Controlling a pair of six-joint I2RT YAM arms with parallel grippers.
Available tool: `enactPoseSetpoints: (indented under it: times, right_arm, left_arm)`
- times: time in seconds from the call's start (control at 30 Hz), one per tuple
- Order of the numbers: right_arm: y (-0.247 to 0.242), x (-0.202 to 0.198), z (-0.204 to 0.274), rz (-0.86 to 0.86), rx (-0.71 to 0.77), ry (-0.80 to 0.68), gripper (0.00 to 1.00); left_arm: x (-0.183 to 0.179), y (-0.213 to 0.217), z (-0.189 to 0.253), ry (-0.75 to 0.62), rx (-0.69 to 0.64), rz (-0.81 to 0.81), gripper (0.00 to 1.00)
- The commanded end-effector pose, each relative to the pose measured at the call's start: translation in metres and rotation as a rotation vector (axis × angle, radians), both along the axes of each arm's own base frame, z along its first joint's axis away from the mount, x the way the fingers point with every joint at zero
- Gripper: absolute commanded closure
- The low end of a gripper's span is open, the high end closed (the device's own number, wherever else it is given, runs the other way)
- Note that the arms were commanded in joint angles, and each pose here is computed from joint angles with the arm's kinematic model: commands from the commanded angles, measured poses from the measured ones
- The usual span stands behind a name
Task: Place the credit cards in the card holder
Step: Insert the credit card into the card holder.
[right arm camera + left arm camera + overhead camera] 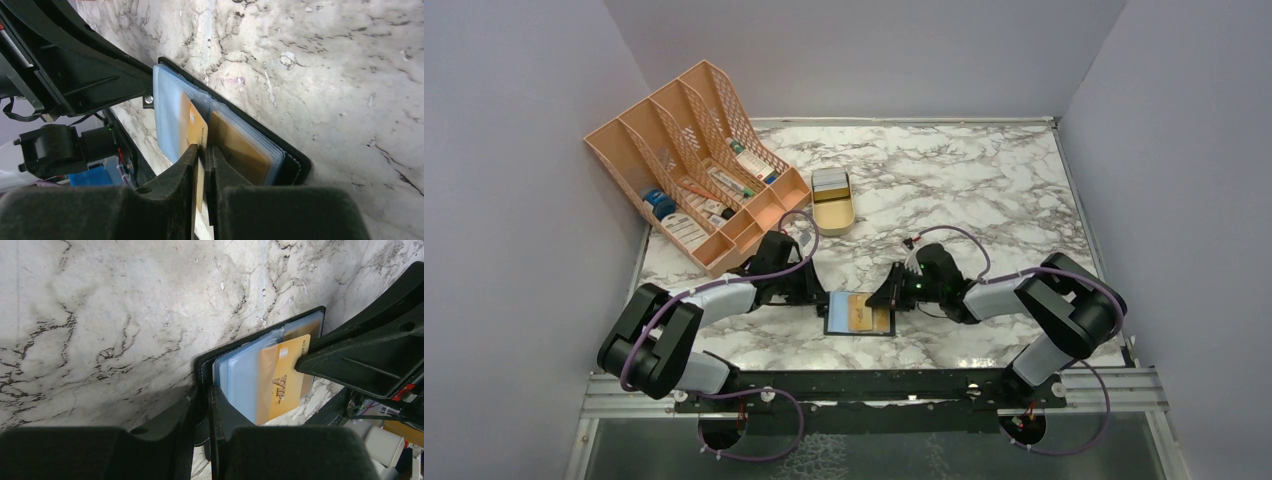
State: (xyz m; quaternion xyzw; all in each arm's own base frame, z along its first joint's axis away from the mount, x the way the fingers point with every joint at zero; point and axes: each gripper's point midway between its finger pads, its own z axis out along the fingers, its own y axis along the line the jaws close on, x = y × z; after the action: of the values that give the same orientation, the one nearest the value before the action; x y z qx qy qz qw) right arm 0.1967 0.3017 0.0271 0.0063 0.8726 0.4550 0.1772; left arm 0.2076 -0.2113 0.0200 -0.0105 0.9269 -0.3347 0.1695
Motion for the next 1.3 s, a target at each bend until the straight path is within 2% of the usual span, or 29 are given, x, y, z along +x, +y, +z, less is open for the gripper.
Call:
enactPoseSetpoints:
  times: [0.0,0.17,0.43,0.7,1.27]
  right_arm:
    - [0.002,-0.001,0.002,0.046,-0.026,-0.003,0.84]
    - [-0.015,0.001,0.004,0.009,-0.146,-0.009,0.68]
    - [-0.019,-0.010,0.010,0.037,-0.157,0.012,0.55]
    - [-0.014,-0.016,0.013,0.040,-0.131,0.022,0.52]
    - [0.003,-0.022,0.003,0.072,-0.123,0.075,0.52]
  left_arm:
    - [-0.014,0.007,-0.013,0.052,0.031,-0.001,0.82]
    - [-0.013,0.009,-0.010,0.049,0.037,0.020,0.82]
    - [-0.010,0.011,0.003,0.013,0.036,0.037,0.78]
    - [-0.014,0.018,0.009,0.002,0.049,0.056,0.69]
    - [-0.025,0.013,0.005,0.035,-0.008,0.057,0.68]
